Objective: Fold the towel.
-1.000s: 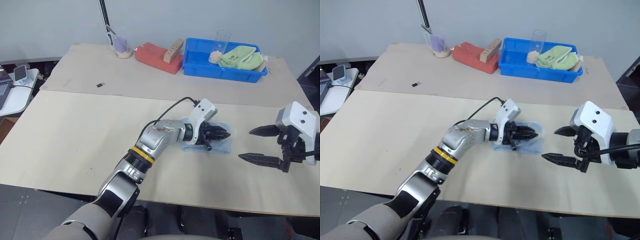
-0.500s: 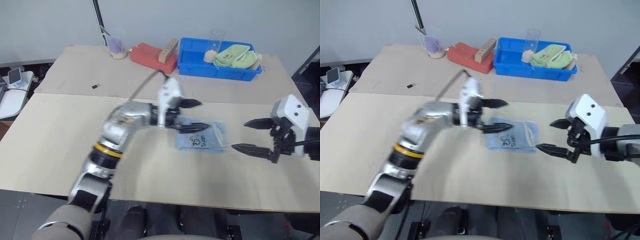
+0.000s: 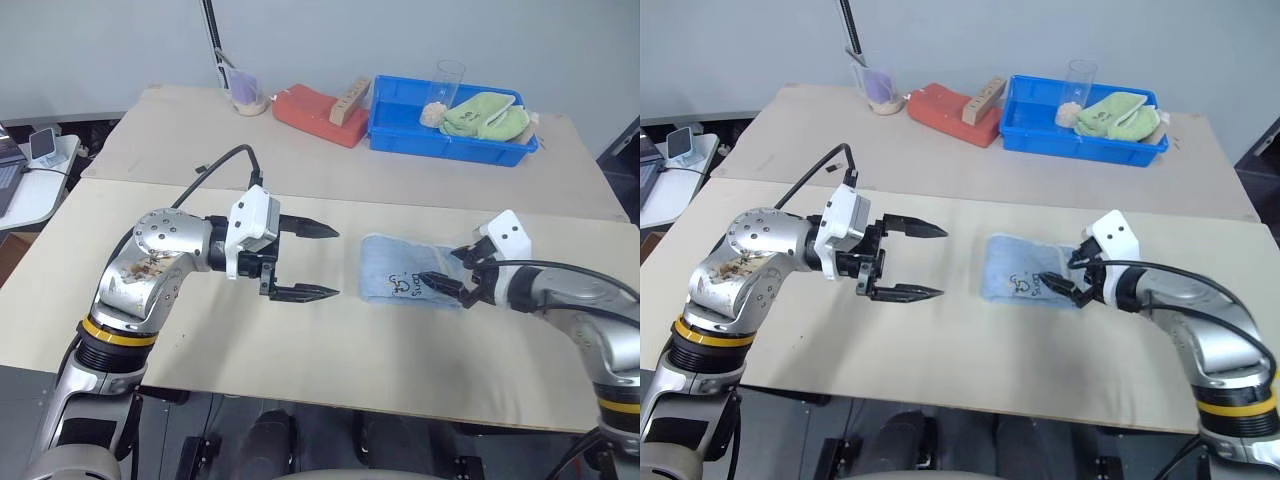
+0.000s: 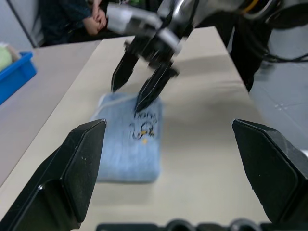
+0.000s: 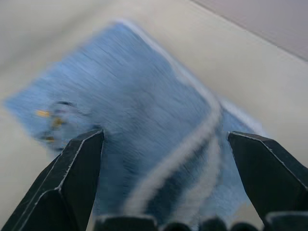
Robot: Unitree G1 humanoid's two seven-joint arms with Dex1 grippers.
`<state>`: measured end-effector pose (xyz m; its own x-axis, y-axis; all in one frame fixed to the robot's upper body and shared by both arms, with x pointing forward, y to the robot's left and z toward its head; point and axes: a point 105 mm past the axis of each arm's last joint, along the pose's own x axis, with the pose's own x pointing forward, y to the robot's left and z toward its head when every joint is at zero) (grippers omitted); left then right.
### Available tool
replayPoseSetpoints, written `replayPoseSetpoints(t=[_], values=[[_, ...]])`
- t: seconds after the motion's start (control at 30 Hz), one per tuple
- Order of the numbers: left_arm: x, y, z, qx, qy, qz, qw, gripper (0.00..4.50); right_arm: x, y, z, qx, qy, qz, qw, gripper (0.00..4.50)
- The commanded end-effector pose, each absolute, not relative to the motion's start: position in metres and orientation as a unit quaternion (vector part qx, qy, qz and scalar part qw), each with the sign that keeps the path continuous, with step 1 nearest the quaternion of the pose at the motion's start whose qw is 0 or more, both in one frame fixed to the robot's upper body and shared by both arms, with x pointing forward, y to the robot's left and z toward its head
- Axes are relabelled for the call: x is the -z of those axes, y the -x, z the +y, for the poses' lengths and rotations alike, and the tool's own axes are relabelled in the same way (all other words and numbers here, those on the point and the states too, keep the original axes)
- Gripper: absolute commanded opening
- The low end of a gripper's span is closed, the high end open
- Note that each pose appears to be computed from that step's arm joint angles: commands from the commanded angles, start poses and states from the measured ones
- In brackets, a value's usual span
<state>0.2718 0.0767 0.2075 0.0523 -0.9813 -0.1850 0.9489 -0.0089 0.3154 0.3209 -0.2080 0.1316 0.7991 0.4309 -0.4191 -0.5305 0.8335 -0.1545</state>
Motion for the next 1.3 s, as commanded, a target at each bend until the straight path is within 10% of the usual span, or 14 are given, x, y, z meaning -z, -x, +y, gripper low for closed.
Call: replayPoseSetpoints(t=[0.03, 0.37, 0.83, 1.0, 1.3], values=[[-0.215, -0.269, 0.081, 0.678, -0.187, -0.064, 0.708, 4.44, -0.137, -0.335, -0.216, -0.223, 0.149, 0.154, 0.951, 4.5], [-0.21, -0.266, 0.085, 0.679, -0.185, -0.067, 0.708, 4.44, -0.113, -0.345, -0.216, -0.203, 0.027, 0.202, 0.958, 4.5], [-0.224, -0.264, 0.088, 0.665, -0.159, -0.088, 0.724, 4.5, -0.152, -0.356, -0.188, -0.273, 0.088, 0.131, 0.949, 0.02], [-0.242, -0.254, 0.093, 0.676, -0.144, -0.12, 0.713, 4.5, -0.182, -0.395, -0.232, -0.177, 0.073, 0.078, 0.978, 0.02], [-0.249, -0.256, 0.098, 0.662, -0.154, -0.112, 0.725, 4.5, -0.136, -0.416, -0.268, -0.088, 0.014, 0.169, 0.982, 0.02]])
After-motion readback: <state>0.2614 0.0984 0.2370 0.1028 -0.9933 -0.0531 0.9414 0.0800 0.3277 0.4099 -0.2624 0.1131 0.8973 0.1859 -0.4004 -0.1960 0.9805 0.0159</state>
